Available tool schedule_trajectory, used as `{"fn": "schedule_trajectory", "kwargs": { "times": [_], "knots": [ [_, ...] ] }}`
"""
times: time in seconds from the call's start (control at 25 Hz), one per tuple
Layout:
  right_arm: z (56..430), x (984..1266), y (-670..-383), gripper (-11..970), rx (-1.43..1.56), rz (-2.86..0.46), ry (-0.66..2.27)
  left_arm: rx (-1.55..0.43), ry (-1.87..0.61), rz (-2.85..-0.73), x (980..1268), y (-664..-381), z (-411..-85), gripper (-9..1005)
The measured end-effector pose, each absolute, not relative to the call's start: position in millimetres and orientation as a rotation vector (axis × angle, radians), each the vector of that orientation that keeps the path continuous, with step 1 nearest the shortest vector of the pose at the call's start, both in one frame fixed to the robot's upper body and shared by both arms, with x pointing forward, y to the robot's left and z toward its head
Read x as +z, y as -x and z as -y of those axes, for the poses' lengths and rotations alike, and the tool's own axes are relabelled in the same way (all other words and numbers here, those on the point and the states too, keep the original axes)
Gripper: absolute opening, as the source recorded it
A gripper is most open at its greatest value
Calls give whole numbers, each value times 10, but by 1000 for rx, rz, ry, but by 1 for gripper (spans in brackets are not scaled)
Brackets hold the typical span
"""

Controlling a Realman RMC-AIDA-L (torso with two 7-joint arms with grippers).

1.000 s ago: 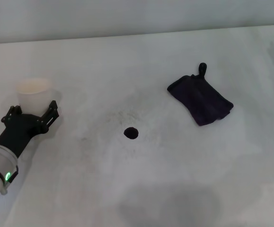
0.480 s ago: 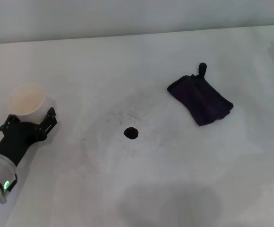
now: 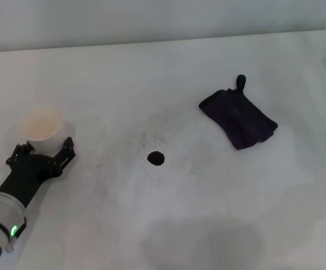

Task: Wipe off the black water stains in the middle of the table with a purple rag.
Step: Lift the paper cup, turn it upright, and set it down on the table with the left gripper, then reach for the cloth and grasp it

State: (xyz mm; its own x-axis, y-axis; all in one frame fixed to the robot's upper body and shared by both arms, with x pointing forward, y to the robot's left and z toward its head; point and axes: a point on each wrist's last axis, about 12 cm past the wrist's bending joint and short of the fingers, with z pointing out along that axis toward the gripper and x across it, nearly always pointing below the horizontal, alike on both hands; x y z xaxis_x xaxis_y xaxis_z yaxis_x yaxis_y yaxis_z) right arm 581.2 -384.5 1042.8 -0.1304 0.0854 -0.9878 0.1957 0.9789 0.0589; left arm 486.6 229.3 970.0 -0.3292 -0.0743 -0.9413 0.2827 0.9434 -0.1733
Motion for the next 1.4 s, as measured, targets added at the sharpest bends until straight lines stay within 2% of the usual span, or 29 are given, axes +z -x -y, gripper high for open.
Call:
{"fn": "schedule_trajectory", "kwargs": {
  "times": [0.6, 0.92, 1.4],
  "knots": [
    [3834, 10448, -5836, 870, -95, -1697, -206, -366, -82, -1862, 9643, -4609, -2385, 884],
    [3813, 10468, -5866, 869, -90, -1692, -202, -394, -44, -1777, 9710, -4495, -2396, 884],
    [3775, 10513, -5928, 869, -79, -1680, -195, -483, -180, -1622, 9877, -4449, -2282, 880]
  ]
}}
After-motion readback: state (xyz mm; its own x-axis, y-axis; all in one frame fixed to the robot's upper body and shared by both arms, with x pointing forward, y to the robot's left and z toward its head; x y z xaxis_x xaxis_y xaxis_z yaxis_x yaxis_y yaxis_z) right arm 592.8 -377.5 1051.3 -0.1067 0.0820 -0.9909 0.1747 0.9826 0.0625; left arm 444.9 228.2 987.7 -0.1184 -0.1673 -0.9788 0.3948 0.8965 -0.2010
